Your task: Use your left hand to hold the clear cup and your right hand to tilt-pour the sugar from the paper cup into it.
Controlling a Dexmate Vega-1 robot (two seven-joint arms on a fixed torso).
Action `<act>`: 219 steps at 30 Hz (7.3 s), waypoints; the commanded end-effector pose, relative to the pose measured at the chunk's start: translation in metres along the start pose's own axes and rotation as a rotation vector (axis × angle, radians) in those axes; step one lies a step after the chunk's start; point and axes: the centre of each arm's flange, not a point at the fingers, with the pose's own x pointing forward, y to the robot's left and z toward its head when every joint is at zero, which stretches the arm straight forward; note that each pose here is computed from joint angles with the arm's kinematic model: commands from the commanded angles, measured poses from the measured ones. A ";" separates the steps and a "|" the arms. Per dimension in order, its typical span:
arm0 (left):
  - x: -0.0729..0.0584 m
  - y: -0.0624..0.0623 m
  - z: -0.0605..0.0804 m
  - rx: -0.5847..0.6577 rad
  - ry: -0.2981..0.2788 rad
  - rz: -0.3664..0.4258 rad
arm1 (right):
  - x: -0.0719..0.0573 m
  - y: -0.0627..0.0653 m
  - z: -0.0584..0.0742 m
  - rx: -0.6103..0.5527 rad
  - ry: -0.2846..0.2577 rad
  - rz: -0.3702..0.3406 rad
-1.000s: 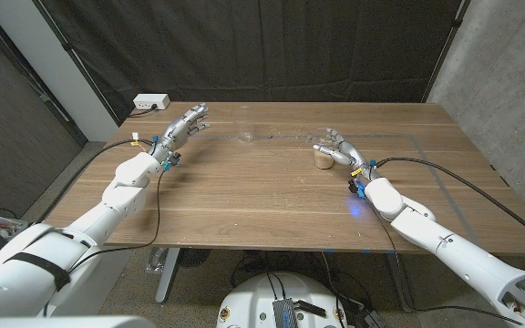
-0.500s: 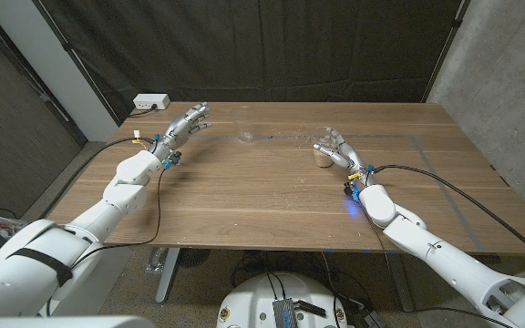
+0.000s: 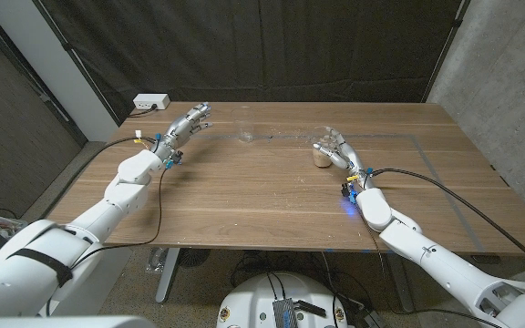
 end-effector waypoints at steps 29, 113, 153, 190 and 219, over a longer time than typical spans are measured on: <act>-0.006 -0.007 -0.005 0.077 0.001 0.000 | 0.015 -0.065 0.047 0.058 -0.084 0.102; 0.026 -0.028 -0.034 0.459 0.113 0.189 | -0.001 -0.078 0.073 -0.015 -0.083 0.158; 0.082 -0.054 -0.024 0.544 0.243 0.056 | 0.004 -0.084 0.074 -0.014 -0.110 0.140; 0.073 -0.081 -0.052 0.366 0.335 0.042 | -0.022 -0.070 0.071 -0.066 -0.122 0.143; 0.095 -0.094 -0.030 0.533 0.273 -0.025 | -0.025 -0.069 0.069 -0.065 -0.130 0.120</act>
